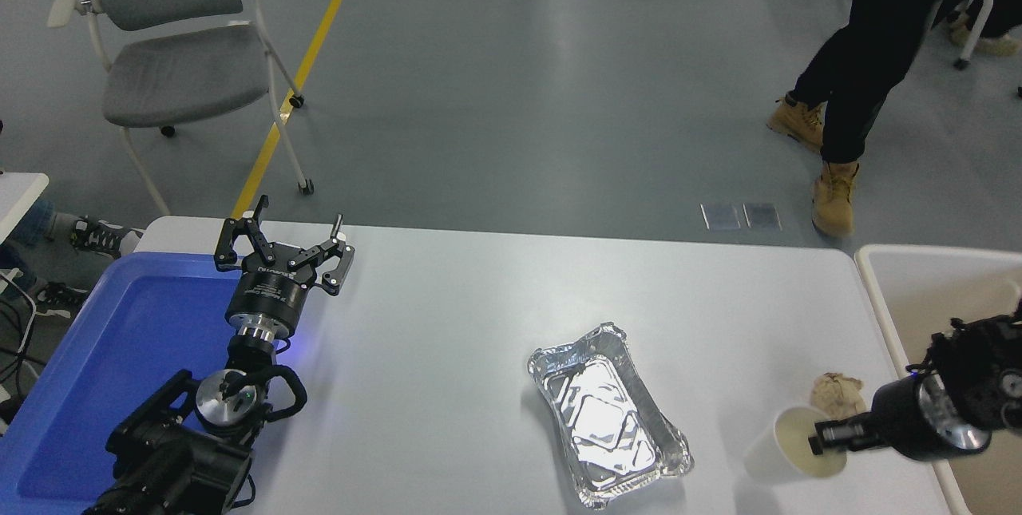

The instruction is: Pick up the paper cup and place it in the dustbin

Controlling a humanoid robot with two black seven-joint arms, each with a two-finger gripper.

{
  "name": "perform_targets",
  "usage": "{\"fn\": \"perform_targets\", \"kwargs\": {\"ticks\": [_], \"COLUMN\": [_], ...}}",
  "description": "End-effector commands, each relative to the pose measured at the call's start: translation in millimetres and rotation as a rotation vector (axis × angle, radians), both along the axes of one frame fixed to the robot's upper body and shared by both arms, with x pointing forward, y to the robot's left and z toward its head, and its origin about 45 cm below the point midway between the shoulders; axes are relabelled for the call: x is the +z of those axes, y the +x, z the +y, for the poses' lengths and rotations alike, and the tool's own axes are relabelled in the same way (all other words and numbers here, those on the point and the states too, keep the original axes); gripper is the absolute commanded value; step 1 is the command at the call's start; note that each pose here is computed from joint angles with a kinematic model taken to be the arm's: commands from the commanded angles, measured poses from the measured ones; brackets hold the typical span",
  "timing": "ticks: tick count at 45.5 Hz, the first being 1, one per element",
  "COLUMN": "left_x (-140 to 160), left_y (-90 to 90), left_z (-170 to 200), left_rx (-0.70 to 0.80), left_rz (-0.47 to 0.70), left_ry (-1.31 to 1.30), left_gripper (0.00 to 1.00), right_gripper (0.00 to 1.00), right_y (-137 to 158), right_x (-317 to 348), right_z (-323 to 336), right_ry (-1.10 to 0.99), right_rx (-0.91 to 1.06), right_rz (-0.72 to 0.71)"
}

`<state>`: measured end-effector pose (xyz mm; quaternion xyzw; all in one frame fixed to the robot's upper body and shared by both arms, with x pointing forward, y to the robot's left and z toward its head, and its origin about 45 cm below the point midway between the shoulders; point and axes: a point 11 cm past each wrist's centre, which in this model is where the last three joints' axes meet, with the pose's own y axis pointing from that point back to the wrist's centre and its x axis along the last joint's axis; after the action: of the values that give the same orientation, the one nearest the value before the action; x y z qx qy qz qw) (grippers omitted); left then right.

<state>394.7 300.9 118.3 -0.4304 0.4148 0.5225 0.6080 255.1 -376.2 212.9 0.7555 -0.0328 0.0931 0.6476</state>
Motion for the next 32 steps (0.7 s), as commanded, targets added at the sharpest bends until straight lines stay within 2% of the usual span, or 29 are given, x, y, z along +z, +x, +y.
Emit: {"fn": "perform_targets", "kwargs": {"ticks": [1,9,19,26,32], "left_x": [0,0,0,0,0], "left_y": [0.0,0.0,0.0,0.0,0.0], "left_z": [0,0,0,0,0], "left_rx": [0.0,0.0,0.001,0.0,0.0], "left_rz": [0.0,0.0,0.001,0.0,0.0], "left_ry": [0.0,0.0,0.0,0.0,0.0], "left_gripper": [0.99,0.99,0.99,0.99,0.99], "right_gripper": [0.0,0.0,0.0,0.0,0.0], "right_y": [20,17,7,28,56], "right_x": [93,153,163,176,208], "right_z": [-12,-25,-44,-54,-85], "right_ry": [-0.039,-0.103,-0.133,-0.075,-0.003], "right_rx": [-0.009,-0.026,-0.081,-0.174,-0.373], "right_rz": [-0.043,-0.038,-0.033,-0.181,-0.362]}}
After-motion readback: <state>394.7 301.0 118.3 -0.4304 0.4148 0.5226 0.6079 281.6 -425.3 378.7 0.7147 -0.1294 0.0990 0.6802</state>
